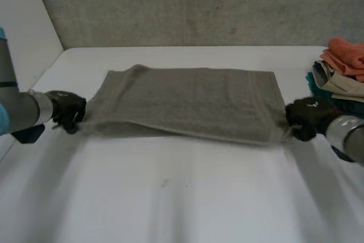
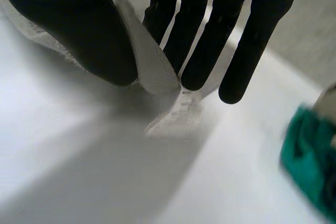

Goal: Fold the laundry.

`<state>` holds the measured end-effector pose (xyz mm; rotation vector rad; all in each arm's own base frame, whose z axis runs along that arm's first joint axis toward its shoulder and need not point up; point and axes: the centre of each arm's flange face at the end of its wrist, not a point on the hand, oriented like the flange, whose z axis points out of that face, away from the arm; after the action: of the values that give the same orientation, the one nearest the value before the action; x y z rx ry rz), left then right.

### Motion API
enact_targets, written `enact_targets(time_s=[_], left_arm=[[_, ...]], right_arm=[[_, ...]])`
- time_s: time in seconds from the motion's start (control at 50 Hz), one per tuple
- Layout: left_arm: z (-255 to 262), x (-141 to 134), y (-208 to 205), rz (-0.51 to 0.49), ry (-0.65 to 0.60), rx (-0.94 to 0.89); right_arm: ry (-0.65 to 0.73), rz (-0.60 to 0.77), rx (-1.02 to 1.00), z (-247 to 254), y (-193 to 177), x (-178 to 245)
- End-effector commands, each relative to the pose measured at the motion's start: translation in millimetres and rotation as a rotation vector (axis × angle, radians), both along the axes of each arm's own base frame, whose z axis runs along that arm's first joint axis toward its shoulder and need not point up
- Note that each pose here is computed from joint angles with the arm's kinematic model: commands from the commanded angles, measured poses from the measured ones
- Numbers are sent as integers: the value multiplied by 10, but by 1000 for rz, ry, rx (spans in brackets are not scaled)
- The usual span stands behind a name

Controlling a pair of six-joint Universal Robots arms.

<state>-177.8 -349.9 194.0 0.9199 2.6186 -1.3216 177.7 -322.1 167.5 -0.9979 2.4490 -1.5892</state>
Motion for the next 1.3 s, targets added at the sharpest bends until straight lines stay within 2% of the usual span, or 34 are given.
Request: enact_targets(time_s=[0.02,0.06,0.14,0.26,0.32,0.4,0.42,0.46,0.48,0.54,0.56,0.64,0.72,0.9,1.04,1.14,1.22,1.3], left_arm=[[-70,114,557,-179,-187,61],[-162,145,724,-255,-277,83],[-243,160,832,-335,-373,72],[-102,27,532,-297,-335,-93],[17,-48,308,-260,-294,-193],[367,-189,-141,-194,-201,-417],[602,-237,-323,-157,-147,-534],[850,-290,-484,-125,-69,-652],[1119,-312,-611,-88,13,-766],[1541,-312,-746,-34,158,-941],[1773,-285,-793,6,260,-1034],[2113,-237,-839,56,438,-1206],[2174,-215,-880,65,494,-1282],[1550,-163,-950,49,402,-1097],[797,-125,-815,28,299,-862],[168,-90,-481,-37,151,-628],[-88,-19,-165,-104,27,-492],[-211,132,182,-138,-109,-344]], right_arm=[[135,59,385,315,379,-316],[205,126,474,390,473,-393],[256,179,483,383,446,-393],[216,115,415,322,249,-306],[170,70,290,346,64,-180],[72,-28,34,576,-311,-76],[13,-71,-98,747,-477,-43],[-67,-113,-238,943,-638,-14],[-144,-137,-366,1159,-745,24],[-277,-151,-558,1512,-842,95],[-369,-158,-678,1741,-867,120],[-542,-160,-895,2131,-884,163],[-546,-161,-905,2162,-905,191],[-428,-116,-610,1653,-886,343],[-284,-87,-362,928,-842,397],[-123,-70,-173,347,-693,348],[-11,-60,-28,129,-498,221],[97,-43,97,139,-252,66]])
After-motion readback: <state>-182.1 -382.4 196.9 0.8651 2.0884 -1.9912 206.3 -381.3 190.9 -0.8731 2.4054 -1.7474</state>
